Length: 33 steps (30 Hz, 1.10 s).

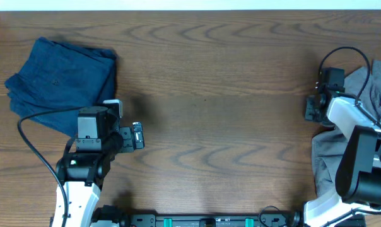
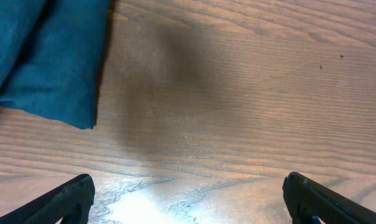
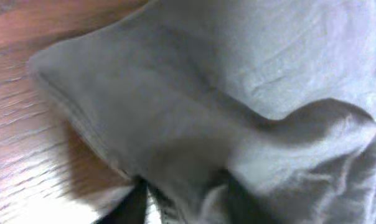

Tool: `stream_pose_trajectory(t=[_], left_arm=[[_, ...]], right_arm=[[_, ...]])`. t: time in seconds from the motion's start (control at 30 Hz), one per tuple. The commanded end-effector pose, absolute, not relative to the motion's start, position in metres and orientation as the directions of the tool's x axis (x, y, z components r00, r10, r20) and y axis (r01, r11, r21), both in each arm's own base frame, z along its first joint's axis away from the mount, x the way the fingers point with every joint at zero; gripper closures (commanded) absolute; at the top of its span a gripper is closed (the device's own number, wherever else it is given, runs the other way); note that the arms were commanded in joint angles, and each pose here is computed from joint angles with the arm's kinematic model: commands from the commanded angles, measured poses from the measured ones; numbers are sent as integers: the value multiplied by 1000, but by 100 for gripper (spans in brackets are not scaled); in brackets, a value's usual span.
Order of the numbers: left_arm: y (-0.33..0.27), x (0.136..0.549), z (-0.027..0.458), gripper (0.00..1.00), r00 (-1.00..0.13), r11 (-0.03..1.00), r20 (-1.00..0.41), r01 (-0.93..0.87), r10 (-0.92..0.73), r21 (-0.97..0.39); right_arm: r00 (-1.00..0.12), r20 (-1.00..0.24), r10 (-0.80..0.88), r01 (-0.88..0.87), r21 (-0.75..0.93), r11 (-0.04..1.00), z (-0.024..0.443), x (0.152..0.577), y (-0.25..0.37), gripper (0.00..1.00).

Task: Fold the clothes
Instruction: 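Move the right gripper onto the grey shorts and grasp the fabric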

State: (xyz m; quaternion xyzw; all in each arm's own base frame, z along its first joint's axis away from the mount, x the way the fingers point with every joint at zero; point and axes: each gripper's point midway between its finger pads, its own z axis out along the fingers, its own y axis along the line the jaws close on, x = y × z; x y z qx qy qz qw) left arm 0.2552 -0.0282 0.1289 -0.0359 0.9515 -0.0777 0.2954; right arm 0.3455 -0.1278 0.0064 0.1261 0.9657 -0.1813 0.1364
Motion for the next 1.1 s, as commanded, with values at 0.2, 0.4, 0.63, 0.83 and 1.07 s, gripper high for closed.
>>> stream_pose_trajectory(t=[0.2,0.4,0.63,0.83,1.07], left_arm=[[-30,260,138,2,-809,982,-575,-21,-126,-187],[-30,265,142,2,-795,982,-594,-16,-127,-188],[-30,266,143,2,-791,982,-599,-15,-127,-188],[-30,266,143,2,-791,982,-598,-15,-127,-188],[-30,267,144,2,-787,982,-604,-13,-127,-189]], right_arm=[[-789,-528,313,218,236,947,27,430,-48,99],[-366,-720,589,125,589,798,145,524,-31,99],[-284,-756,590,-27,621,783,218,552,-12,1],[-527,-673,520,117,548,828,153,519,-18,1],[-738,-450,502,380,338,861,97,427,-64,1]])
